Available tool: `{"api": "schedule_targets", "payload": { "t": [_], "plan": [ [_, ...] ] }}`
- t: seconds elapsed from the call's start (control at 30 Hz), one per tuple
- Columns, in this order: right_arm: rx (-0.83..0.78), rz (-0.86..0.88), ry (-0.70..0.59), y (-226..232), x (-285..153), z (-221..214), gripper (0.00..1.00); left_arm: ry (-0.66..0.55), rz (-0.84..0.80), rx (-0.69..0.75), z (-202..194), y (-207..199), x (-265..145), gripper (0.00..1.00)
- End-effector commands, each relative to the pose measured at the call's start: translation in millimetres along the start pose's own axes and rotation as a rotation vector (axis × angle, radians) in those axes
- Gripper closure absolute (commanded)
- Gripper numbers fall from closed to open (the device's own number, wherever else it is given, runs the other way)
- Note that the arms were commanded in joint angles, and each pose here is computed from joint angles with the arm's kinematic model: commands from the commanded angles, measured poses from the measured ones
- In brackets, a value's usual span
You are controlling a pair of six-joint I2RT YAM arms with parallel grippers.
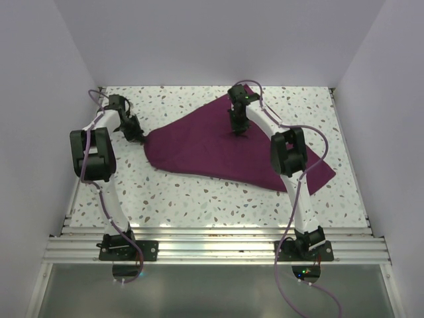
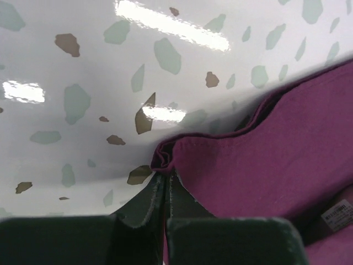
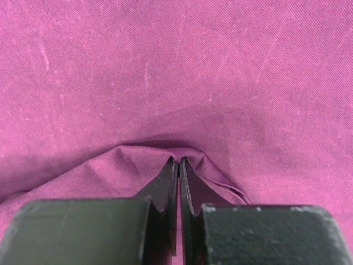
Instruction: Prepare the surgical pack
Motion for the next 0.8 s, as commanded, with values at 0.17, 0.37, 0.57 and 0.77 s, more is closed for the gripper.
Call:
{"api": "schedule_targets", "payload": {
  "t": [0.17, 0.37, 0.57, 0.77],
  "plan": [
    [0.055, 0.022, 0.091, 5, 16, -13, 1.00, -0.139, -0.327, 0.030, -4, -83, -86, 1.00],
    [0.103, 0.059, 0.158, 5, 22, -30, 1.00, -0.194, -0.470, 0.087, -32, -168, -142, 1.00],
    [0.122, 0.090, 0.169, 3, 23, -32, 1.00, -0.154, -0.542, 0.079, -48, -199, -165, 1.00],
    [0.129, 0.099, 0.206, 4, 29, -42, 0.99, -0.100, -0.633, 0.080, -62, -226, -178, 1.00]
  ]
}}
Point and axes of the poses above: each gripper's point midway between its finger pads, its own x axis out along the fingers, its own y axis along the line the jaws close on, z = x × y, the point moved 2 cm from there along -x, back along the fingers, and after that the axes turned 15 degrees about -x, right-handed, at the moved point
